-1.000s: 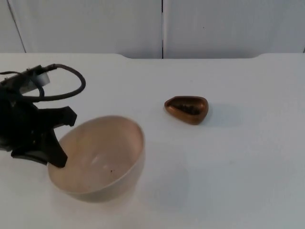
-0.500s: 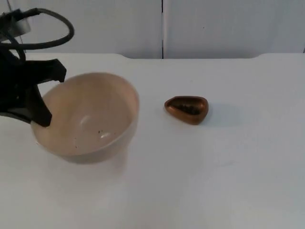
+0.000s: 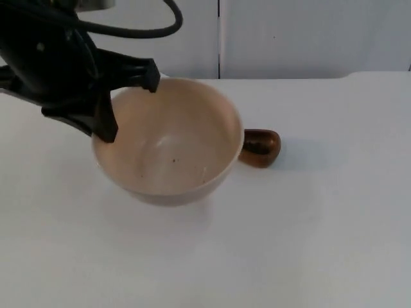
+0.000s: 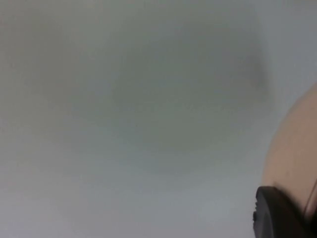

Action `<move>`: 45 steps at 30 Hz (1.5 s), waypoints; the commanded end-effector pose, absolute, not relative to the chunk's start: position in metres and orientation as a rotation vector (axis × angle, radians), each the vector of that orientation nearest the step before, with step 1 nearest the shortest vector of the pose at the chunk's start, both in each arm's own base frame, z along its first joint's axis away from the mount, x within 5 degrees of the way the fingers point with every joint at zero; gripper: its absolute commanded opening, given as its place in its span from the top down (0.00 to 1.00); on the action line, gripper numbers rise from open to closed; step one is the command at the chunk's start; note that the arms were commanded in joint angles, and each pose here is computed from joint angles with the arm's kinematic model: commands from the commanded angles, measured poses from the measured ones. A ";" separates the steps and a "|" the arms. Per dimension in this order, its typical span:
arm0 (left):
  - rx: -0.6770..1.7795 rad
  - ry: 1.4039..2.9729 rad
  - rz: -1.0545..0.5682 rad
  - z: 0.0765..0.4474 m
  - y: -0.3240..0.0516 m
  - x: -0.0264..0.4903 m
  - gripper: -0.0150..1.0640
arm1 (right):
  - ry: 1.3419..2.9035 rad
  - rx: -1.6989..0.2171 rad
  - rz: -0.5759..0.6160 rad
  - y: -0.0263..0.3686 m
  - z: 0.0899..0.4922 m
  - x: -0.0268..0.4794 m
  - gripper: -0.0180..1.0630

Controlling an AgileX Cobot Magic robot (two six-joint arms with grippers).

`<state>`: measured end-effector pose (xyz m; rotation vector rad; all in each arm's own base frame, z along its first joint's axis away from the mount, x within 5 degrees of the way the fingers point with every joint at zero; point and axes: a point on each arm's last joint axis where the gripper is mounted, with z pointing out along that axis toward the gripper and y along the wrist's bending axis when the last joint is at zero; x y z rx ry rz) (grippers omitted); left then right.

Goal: Pick up the bowl with the left hand and pour the coffee beans from the cup into the bowl with the right hand.

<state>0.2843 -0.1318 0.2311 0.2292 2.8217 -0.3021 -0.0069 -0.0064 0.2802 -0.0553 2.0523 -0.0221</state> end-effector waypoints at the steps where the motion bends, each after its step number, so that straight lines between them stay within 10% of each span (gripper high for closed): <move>1: 0.174 2.831 -0.371 0.232 -0.137 0.284 0.99 | 2.044 -0.057 -0.032 -0.006 0.280 -0.007 0.01; 18: -0.007 2.891 -0.445 0.229 -0.140 0.279 0.99 | 2.044 -0.057 -0.030 -0.006 0.280 -0.007 0.01; 27: -0.112 2.830 0.024 0.216 -0.155 0.259 0.99 | 2.041 0.004 0.015 -0.006 0.281 -0.007 0.01; 45: -0.233 2.793 0.093 0.217 -0.150 0.260 0.99 | 2.206 0.012 0.234 0.015 0.304 0.072 0.01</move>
